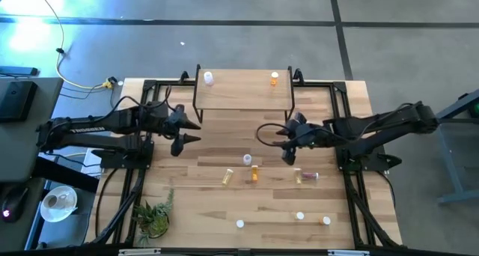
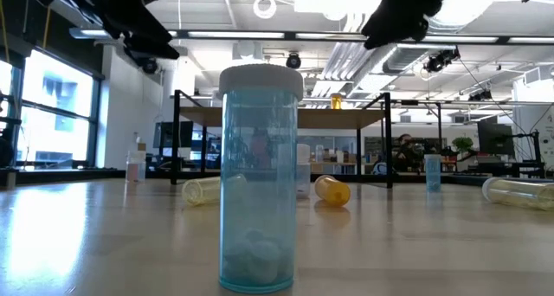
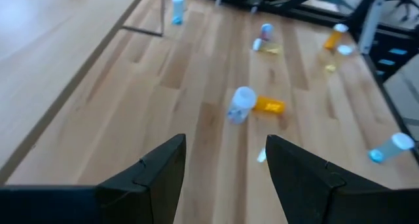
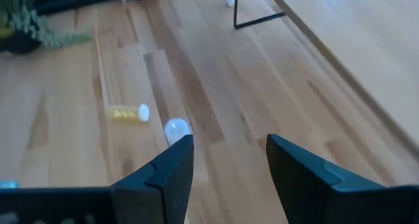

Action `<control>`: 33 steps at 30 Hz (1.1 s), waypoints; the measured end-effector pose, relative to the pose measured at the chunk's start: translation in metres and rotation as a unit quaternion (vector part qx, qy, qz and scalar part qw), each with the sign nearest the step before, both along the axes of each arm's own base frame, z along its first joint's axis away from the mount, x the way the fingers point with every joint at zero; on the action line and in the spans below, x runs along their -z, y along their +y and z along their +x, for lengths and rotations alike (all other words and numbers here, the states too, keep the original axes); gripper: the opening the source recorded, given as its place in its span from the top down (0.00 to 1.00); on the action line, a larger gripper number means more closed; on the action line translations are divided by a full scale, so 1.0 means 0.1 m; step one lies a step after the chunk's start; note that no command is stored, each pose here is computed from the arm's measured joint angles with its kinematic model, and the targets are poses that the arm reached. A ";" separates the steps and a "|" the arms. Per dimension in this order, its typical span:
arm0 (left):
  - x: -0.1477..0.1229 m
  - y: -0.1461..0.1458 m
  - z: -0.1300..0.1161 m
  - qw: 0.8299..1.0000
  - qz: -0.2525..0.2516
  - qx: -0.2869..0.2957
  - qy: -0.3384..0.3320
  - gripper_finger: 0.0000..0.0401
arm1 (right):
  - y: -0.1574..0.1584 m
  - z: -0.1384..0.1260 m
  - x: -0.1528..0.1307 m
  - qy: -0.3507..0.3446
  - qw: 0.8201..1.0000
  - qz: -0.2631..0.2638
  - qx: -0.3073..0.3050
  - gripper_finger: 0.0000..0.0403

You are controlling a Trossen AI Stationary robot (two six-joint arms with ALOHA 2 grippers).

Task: Pick and place medicine bottles onto shelf by color
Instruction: Put the bottom left blue pill bottle on the shelf

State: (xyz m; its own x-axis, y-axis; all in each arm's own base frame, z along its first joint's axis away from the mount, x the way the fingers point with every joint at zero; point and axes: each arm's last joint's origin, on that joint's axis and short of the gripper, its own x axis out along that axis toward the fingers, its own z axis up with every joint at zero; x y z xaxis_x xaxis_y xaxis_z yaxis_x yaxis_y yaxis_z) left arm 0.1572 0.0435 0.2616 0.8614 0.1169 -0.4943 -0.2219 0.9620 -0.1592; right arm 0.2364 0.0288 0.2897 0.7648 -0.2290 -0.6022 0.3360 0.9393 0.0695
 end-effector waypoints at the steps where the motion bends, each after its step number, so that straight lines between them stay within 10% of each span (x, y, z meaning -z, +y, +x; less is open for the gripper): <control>1: 0.00 -0.02 0.01 1.000 0.001 0.006 -0.003 0.50 | 0.00 0.01 0.05 -0.004 1.000 0.007 0.005 0.55; 33: -0.02 -0.24 0.08 0.998 0.028 0.054 -0.009 0.50 | 0.16 0.63 0.91 0.028 0.996 0.055 -0.070 0.48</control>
State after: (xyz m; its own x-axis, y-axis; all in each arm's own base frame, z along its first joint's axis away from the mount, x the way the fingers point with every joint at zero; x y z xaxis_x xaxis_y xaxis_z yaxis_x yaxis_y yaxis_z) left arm 0.1651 0.0195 0.2633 0.8789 0.0498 -0.4744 -0.1137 0.9877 -0.1070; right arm 0.2990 0.0451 0.1989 0.7495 -0.0530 -0.6598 0.2091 0.9647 0.1600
